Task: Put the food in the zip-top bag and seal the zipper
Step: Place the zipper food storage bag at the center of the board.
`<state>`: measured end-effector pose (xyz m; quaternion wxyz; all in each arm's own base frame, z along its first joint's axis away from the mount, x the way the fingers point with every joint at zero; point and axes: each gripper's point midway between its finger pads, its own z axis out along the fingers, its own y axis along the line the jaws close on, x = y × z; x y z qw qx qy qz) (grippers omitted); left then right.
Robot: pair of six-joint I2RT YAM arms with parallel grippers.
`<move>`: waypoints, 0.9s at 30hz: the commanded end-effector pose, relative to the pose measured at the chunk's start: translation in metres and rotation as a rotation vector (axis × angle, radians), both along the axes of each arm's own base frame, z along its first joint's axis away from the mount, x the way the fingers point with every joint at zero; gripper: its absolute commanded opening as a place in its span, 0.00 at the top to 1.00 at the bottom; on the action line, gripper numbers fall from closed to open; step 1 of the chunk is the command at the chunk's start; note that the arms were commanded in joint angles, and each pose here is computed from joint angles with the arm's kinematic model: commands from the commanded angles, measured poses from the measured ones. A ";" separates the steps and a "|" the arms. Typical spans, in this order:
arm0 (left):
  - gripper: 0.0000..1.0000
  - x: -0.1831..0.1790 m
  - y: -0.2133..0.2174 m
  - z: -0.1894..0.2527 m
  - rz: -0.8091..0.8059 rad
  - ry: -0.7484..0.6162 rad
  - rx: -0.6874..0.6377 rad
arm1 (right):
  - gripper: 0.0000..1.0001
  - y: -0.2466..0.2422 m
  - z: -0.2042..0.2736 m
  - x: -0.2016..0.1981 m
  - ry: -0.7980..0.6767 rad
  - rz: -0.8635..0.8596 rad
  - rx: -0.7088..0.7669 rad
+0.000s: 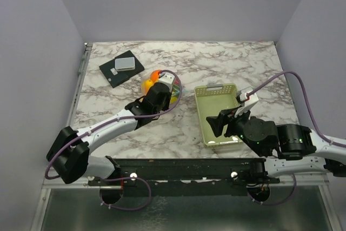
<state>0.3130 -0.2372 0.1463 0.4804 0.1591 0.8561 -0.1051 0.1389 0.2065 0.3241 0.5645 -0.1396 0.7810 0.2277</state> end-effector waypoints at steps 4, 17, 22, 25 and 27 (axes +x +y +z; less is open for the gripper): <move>1.00 -0.030 0.002 0.007 0.025 0.003 -0.126 | 0.32 0.002 -0.023 0.003 0.033 -0.054 -0.035; 0.91 -0.065 0.001 0.012 -0.024 0.051 -0.271 | 0.30 0.017 -0.054 0.003 0.085 -0.097 -0.074; 0.71 -0.068 0.000 0.017 -0.033 0.060 -0.279 | 0.28 0.022 -0.060 0.004 0.089 -0.114 -0.102; 0.55 -0.070 -0.002 0.019 -0.042 0.076 -0.272 | 0.27 0.025 -0.064 0.006 0.096 -0.122 -0.113; 0.41 -0.071 -0.004 0.024 -0.053 0.080 -0.272 | 0.27 0.027 -0.067 0.009 0.107 -0.126 -0.123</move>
